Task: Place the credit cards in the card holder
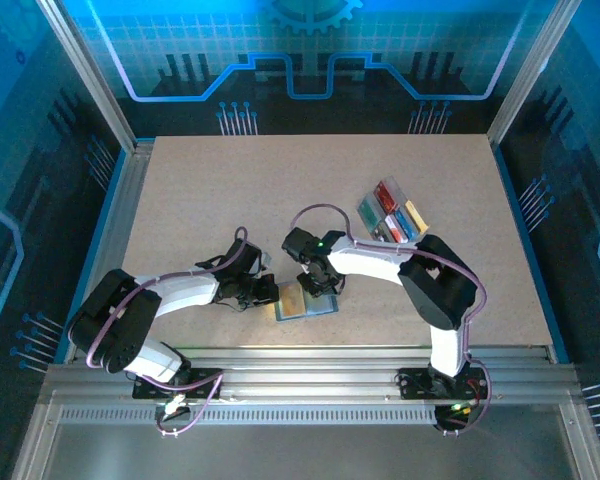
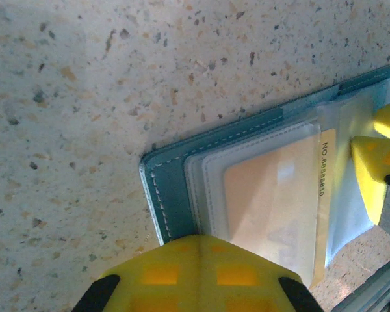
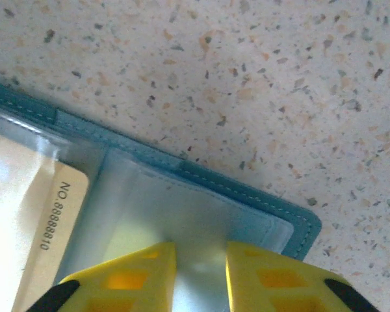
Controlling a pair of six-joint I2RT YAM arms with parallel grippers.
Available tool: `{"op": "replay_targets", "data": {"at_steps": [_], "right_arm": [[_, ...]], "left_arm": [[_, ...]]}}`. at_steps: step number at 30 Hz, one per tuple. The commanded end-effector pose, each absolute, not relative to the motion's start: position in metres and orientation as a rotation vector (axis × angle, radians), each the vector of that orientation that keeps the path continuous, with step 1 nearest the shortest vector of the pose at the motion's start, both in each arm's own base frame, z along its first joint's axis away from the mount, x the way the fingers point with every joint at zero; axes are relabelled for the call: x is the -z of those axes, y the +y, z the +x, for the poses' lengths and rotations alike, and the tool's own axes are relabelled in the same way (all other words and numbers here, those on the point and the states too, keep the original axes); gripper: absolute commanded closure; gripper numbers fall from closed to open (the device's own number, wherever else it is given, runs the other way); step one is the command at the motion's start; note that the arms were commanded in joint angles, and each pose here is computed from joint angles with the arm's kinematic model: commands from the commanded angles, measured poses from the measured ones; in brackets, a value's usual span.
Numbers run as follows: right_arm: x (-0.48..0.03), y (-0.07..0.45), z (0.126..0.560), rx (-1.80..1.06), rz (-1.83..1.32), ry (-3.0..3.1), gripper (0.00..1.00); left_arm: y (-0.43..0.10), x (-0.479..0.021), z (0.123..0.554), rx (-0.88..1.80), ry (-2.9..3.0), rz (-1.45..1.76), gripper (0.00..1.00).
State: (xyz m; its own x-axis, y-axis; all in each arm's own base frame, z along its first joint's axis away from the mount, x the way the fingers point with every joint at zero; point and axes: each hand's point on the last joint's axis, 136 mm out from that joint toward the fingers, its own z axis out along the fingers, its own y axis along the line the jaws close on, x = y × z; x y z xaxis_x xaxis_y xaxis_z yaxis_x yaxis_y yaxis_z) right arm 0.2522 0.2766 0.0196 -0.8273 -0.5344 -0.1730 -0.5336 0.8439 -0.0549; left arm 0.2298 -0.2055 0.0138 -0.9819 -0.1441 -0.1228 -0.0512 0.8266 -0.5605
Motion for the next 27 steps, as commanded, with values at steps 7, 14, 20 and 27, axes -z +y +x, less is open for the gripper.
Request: {"op": "replay_targets", "data": {"at_steps": [7,14,20,27], "right_arm": [[-0.016,0.272,0.246,0.093,-0.892,2.844,1.00],[-0.027,0.279,0.247,0.036,-0.903,2.827,1.00],[-0.047,0.279,0.253,0.016,-0.886,2.788,0.92],[-0.042,0.272,0.264,0.047,-0.871,2.810,0.78]], "left_arm": [[-0.187,0.012,0.210,0.751,2.948,-0.216,1.00],[-0.185,0.012,0.208,0.746,2.946,-0.219,1.00],[-0.186,0.012,0.208,0.748,2.946,-0.217,1.00],[-0.186,0.012,0.207,0.749,2.946,-0.216,1.00]]}}
